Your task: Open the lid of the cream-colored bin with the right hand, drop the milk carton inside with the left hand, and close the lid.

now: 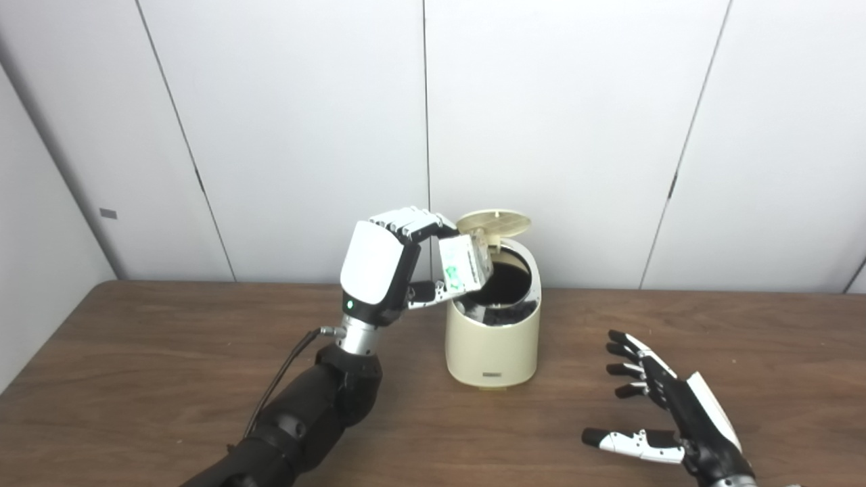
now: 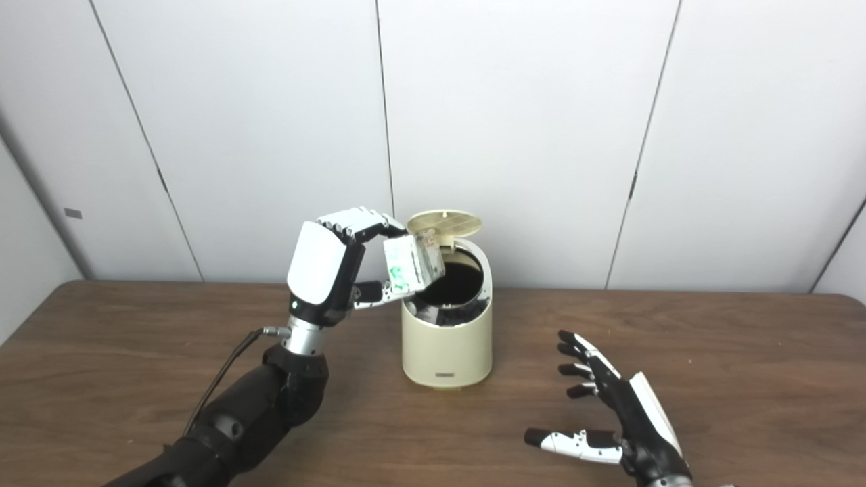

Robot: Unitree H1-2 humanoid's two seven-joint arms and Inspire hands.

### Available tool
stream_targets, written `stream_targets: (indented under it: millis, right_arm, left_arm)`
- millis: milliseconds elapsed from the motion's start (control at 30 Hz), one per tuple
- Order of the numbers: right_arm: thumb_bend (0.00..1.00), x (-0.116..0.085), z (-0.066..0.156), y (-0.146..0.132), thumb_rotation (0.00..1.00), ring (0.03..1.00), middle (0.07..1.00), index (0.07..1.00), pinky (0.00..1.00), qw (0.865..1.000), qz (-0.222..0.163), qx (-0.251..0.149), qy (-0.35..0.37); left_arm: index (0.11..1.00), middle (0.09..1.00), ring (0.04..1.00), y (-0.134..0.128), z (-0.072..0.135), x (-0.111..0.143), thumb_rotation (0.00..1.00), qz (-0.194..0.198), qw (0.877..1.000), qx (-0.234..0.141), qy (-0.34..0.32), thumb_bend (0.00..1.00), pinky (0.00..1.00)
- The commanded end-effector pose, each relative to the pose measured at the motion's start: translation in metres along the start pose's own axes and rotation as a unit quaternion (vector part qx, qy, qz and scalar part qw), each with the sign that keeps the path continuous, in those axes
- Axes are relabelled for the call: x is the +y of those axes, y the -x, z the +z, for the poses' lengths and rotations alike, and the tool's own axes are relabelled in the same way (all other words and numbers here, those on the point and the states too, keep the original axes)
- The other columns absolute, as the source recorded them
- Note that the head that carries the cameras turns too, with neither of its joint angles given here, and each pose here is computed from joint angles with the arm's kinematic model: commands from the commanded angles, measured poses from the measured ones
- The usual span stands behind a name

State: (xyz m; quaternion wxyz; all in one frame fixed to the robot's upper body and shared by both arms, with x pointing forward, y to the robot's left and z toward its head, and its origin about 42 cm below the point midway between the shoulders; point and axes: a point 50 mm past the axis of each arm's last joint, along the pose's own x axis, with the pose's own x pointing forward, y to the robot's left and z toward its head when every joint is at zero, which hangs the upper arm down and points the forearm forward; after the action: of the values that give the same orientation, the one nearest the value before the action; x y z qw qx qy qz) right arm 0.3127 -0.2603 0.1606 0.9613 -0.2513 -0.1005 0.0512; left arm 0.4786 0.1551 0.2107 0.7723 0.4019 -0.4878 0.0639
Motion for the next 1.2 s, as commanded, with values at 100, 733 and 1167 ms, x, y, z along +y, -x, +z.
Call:
stream_targets:
  millis: [100,733,1167]
  right_arm:
    - [0.77,-0.008,0.014,-0.005,0.28,0.796,0.873,0.886,0.67,0.999,-0.011,-0.034,0.005]
    - [0.73,-0.006,0.02,-0.011,0.2,0.797,0.87,0.885,0.66,0.999,-0.014,-0.041,-0.002]
    - [0.72,-0.007,0.02,-0.009,0.2,0.801,0.872,0.878,0.65,0.999,-0.014,-0.042,-0.005]
  left_arm:
    - [0.496,0.489,0.516,-0.021,0.003,0.006,0.0,0.015,1.0,-0.011,0.015,0.52,0.39]
    - [0.496,0.49,0.527,-0.021,0.02,0.015,0.0,-0.05,0.994,0.008,0.094,0.52,0.46]
    - [0.497,0.6,0.641,-0.018,0.015,0.009,0.04,-0.096,0.992,0.047,0.061,0.52,0.56]
